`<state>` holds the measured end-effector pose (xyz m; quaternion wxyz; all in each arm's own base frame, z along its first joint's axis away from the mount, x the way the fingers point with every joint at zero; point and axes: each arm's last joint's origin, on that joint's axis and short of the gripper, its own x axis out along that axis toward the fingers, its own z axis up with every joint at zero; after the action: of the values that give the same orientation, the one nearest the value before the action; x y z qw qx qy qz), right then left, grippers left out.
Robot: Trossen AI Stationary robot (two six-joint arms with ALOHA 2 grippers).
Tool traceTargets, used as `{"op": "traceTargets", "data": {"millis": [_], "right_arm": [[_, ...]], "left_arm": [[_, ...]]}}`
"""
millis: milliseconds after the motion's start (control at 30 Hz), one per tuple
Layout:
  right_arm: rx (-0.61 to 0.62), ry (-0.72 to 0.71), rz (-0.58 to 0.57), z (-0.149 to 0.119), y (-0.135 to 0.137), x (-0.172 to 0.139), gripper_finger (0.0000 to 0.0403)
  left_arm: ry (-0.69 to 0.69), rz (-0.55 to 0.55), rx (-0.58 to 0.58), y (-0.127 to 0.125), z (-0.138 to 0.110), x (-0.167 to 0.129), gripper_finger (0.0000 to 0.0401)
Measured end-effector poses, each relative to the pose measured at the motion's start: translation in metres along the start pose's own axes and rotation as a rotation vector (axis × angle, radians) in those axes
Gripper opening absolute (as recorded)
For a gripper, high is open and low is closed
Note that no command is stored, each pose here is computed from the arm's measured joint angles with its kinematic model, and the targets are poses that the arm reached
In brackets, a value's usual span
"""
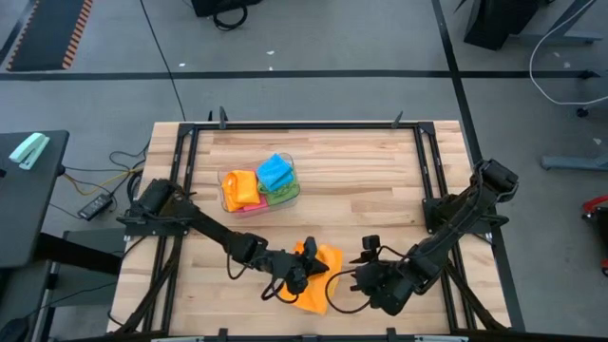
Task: Fold microfiber towels
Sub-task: Fold the yellow microfiber towel
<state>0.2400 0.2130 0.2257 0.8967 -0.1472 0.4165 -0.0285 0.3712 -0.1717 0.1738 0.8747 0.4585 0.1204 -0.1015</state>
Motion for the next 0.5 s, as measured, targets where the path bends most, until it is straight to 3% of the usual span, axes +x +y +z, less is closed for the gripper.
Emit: {"op": "traceTargets", "data": {"millis": [367, 500], "right_arm": [[0.001, -0.031, -0.028, 0.002, -0.013, -0.016, 0.0166], [0.036, -0.076, -0.033, 0.006, -0.021, -0.028, 0.0166]], "left_arm": [[-0.035, 0.013, 0.033, -0.013, 0.003, 0.029, 0.0006], [-0.044, -0.01, 0.044, -0.019, 0.002, 0.048, 0.0021]]}}
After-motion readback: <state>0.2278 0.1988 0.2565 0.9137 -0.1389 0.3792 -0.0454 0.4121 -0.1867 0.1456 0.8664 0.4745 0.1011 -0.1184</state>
